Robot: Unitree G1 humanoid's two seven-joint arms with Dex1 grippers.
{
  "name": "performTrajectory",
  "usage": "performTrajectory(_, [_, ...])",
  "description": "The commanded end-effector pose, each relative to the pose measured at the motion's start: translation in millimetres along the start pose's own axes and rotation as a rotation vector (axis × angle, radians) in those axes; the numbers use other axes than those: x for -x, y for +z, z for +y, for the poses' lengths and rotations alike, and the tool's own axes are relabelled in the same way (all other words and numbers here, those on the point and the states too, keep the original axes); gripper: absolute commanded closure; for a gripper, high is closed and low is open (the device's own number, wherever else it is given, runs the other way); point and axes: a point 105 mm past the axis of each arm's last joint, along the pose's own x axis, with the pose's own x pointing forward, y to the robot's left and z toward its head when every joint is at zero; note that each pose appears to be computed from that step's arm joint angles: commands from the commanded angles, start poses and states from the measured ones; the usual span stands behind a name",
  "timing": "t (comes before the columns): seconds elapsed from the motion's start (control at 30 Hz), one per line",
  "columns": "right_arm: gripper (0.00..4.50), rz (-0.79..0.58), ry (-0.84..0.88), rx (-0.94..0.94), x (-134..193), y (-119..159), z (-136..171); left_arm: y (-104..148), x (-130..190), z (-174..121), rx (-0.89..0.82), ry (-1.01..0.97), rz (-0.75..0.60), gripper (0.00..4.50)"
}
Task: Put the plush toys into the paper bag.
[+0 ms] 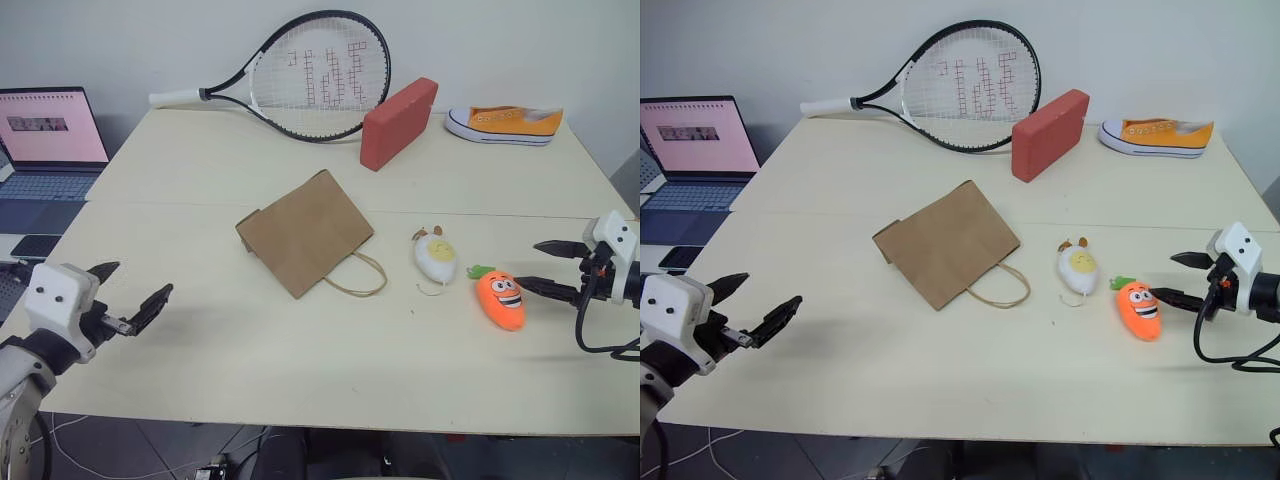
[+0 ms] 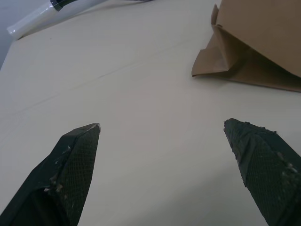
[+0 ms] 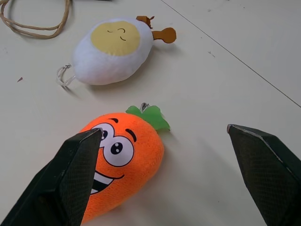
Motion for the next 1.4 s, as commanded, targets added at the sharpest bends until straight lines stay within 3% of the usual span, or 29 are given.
performTrajectory(0.03, [0.05,-0.039,-0.02,0.053,5.4,15.5,-2.8,19.0,-1.2,-6.1,-0.054,-0.046,-0.055,0.0])
performTrajectory(0.27, [0.05,-0.089,0.027,0.105,3.1,34.5,10.9,30.3,-15.8,-53.5,-0.102,-0.294,-0.04,0.0])
performTrajectory(0.47, [0.05,-0.145,0.195,0.181,-1.1,61.0,55.1,42.7,-28.5,-99.8,-0.105,-0.501,-0.066,0.0])
performTrajectory(0.67, [0.05,-0.156,0.331,0.17,-6.2,69.3,98.9,47.6,-52.2,-149.1,-0.086,-0.688,-0.095,0.0])
performTrajectory(0.97, [0.05,-0.16,0.365,0.104,-12.2,62.1,133.2,46.3,-110.2,-202.5,-0.097,-0.776,-0.166,0.0])
performTrajectory(1.4, [0.05,-0.181,0.338,0.06,-13.5,59.3,155.6,48.0,-160.7,-237.4,-0.169,-0.784,-0.225,0.0])
